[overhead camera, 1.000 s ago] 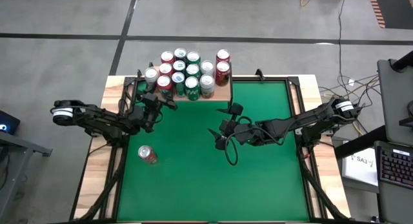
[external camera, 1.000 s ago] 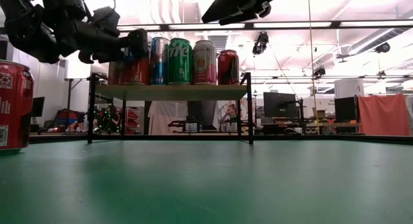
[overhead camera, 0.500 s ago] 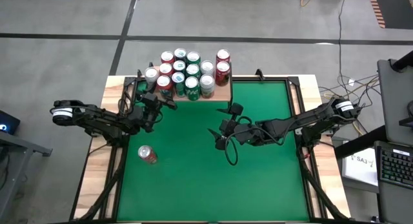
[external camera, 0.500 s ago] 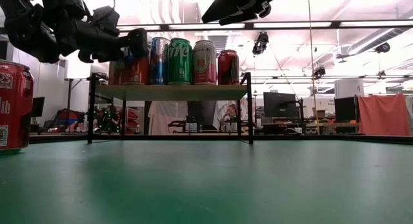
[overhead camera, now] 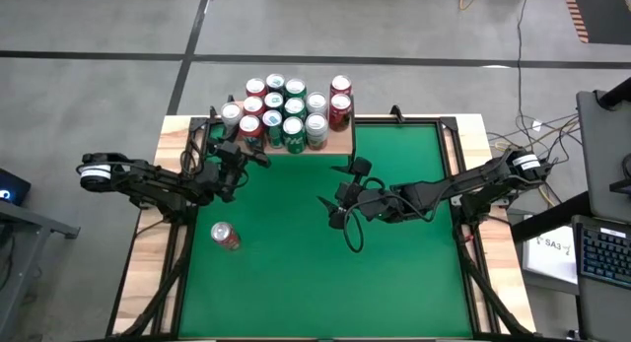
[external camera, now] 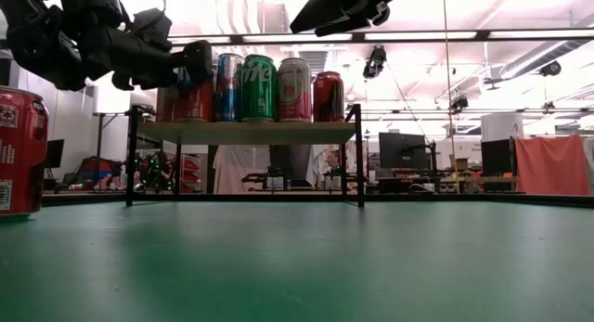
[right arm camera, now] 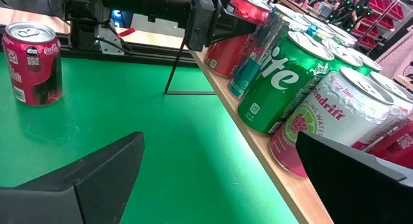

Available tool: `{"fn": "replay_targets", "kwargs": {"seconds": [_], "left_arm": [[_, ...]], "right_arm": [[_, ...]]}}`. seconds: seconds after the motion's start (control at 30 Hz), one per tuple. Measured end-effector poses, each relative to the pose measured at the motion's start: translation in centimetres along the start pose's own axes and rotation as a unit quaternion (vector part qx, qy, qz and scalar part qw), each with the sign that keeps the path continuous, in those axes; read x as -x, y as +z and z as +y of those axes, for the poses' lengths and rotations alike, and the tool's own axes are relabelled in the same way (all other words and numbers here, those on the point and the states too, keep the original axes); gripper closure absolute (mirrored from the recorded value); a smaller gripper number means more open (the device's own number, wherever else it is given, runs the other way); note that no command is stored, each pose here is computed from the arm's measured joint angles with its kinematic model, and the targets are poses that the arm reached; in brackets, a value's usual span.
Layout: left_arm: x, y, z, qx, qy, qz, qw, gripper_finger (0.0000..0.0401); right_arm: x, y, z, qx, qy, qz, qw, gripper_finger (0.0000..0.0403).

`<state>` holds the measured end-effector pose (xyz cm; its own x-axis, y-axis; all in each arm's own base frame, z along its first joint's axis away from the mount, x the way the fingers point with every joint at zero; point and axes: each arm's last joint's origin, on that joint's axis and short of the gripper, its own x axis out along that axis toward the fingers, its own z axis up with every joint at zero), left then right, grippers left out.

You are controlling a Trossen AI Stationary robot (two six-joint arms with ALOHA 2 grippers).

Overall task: Place canned beverage on shelf
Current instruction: Put the orange can on the shelf

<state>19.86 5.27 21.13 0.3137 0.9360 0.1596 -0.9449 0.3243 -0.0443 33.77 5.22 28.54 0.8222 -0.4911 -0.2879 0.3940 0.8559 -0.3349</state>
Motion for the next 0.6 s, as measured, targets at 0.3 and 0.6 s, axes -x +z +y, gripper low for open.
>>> {"fn": "replay_targets", "kwargs": {"seconds": [0.3, 0.6], "left_arm": [[0.01, 0.01, -0.04, 0.009, -0.006, -0.002, 1.0, 0.0064], [0.02, 0.02, -0.08, 0.01, -0.01, -0.003, 1.0, 0.0025]], "right_arm": [[0.0, 0.0, 0.01, 0.0, 0.0, 0.0, 1.0, 0.0005], [0.0, 0.0, 0.01, 0.0, 0.0, 0.0, 1.0, 0.0005]]}}
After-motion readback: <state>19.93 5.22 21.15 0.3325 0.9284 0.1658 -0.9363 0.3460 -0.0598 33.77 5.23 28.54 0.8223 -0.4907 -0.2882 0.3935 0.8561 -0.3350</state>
